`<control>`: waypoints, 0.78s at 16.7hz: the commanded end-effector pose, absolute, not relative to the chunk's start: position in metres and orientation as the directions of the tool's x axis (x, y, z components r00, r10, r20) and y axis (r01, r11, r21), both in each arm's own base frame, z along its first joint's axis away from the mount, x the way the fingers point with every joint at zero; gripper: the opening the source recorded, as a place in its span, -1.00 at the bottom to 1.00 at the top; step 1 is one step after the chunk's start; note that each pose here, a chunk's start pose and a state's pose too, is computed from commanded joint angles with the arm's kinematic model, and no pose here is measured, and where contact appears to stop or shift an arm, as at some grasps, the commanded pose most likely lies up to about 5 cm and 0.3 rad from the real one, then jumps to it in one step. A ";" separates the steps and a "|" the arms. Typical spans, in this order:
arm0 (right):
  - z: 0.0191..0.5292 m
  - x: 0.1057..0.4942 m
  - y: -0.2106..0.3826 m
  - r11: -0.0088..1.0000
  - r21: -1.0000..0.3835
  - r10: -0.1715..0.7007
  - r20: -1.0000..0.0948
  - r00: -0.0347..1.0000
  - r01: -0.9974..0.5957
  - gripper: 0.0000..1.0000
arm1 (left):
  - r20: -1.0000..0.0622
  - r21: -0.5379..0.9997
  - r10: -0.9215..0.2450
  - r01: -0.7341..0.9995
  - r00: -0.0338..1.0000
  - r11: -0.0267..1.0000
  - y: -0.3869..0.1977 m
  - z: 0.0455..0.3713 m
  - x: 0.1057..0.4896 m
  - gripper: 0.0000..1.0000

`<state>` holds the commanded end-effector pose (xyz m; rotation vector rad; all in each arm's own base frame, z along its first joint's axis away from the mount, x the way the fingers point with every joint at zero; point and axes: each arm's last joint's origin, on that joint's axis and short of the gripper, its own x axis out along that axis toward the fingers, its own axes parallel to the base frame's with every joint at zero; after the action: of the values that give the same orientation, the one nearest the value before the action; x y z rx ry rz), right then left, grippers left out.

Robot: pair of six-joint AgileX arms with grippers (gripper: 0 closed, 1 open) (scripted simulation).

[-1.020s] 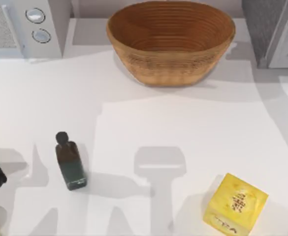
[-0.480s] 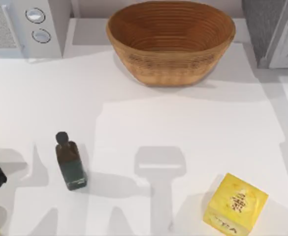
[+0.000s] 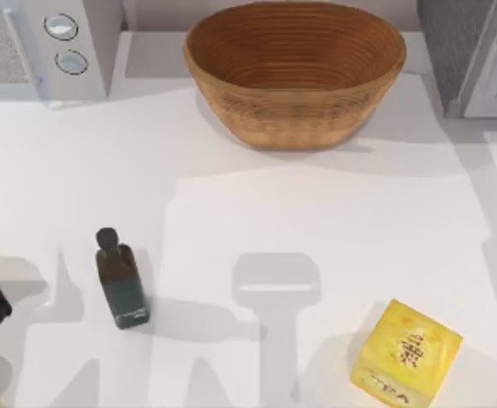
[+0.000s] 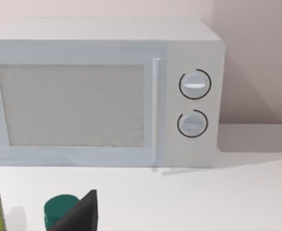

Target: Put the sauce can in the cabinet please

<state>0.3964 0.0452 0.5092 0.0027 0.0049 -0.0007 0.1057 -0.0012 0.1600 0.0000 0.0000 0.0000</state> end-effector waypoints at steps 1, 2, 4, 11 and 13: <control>0.509 0.396 0.045 1.000 0.003 -0.001 -0.005 1.000 0.001 -0.55 | 0.000 0.000 0.000 0.000 1.000 1.000 -0.001 0.160 0.106 1.00; 0.509 0.396 0.045 1.000 0.003 -0.001 -0.005 1.000 0.001 -0.40 | 0.000 0.000 0.000 0.000 1.000 1.000 -0.001 0.160 0.106 1.00; 0.509 0.396 0.045 1.000 0.003 -0.001 -0.005 1.000 0.001 -0.10 | 0.000 0.000 0.000 0.000 1.000 1.000 -0.001 0.160 0.106 1.00; 0.509 0.396 0.045 1.000 0.003 -0.001 -0.005 1.000 0.001 0.96 | 0.000 0.000 0.000 0.000 1.000 1.000 -0.001 0.160 0.106 1.00; 0.509 0.396 0.045 1.000 0.003 -0.001 -0.005 1.000 0.001 1.00 | 0.000 0.000 0.000 0.000 1.000 1.000 -0.001 0.160 0.106 1.00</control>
<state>0.3964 0.0452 0.5092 0.0027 0.0049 -0.0007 0.1057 -0.0012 0.1600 0.0000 0.0000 0.0000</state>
